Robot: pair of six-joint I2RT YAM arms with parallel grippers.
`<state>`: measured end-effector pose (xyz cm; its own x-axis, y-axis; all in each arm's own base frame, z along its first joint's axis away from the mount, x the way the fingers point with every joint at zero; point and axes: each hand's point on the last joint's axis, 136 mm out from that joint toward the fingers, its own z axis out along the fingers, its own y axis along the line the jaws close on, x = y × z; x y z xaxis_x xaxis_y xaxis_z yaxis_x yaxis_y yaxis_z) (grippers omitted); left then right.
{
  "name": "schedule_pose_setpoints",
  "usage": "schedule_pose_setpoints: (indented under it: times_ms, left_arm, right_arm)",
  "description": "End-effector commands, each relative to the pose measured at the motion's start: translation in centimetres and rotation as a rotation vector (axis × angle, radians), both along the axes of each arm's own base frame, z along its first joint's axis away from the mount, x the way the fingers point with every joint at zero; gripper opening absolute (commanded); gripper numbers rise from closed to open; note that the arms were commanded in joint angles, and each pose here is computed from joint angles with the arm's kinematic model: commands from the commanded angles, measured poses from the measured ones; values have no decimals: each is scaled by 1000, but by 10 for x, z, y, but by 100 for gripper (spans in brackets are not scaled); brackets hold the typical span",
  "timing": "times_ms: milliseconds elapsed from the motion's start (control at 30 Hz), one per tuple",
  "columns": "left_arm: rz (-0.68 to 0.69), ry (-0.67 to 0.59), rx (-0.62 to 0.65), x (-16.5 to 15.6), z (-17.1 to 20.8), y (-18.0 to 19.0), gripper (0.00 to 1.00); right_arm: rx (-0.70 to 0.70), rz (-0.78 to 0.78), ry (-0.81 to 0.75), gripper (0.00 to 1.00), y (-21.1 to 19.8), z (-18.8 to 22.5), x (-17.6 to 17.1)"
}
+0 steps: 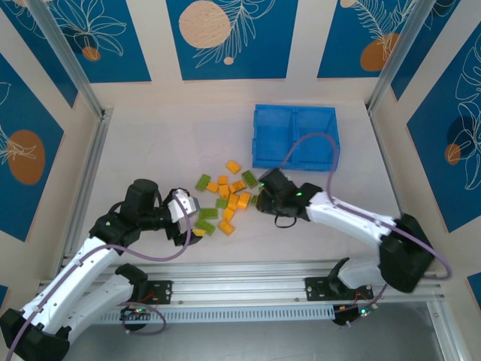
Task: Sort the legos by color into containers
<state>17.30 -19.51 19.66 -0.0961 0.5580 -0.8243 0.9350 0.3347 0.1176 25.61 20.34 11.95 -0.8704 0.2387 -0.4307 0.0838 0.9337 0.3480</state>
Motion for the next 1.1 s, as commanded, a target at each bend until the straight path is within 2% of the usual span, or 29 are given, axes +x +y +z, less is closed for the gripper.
schedule_pose_setpoints:
  times_ms: [0, 133, 267, 433, 567, 667, 767, 867, 1067]
  left_arm:
    - [39, -51, -34, 7, 12, 0, 100]
    - [110, -91, -37, 16, 18, 6, 100]
    - [161, -120, -33, 21, 22, 13, 100]
    - [181, -122, -45, 21, 24, 16, 100]
    - [201, -111, -56, 22, 25, 16, 100]
    - [211, -105, -55, 24, 25, 17, 100]
    - [210, -104, -56, 23, 24, 17, 100]
    - [208, -104, -49, 24, 23, 17, 100]
    - [206, -94, -32, 25, 18, 17, 100]
  right_arm:
    - [-65, -56, -203, 30, -43, 47, 33]
    - [-72, -145, -303, 30, -93, 87, 82]
    - [-110, -221, -291, 30, -133, 92, 142]
    - [-64, -333, -205, 30, -168, 65, 209]
    - [-37, -381, -71, 30, -181, 21, 246]
    - [-47, -403, 16, 31, -183, -9, 259]
    - [-70, -411, 41, 41, -186, -16, 265]
    - [-65, -415, 31, 50, -186, -7, 264]
    - [-37, -411, -36, 54, -185, 34, 253]
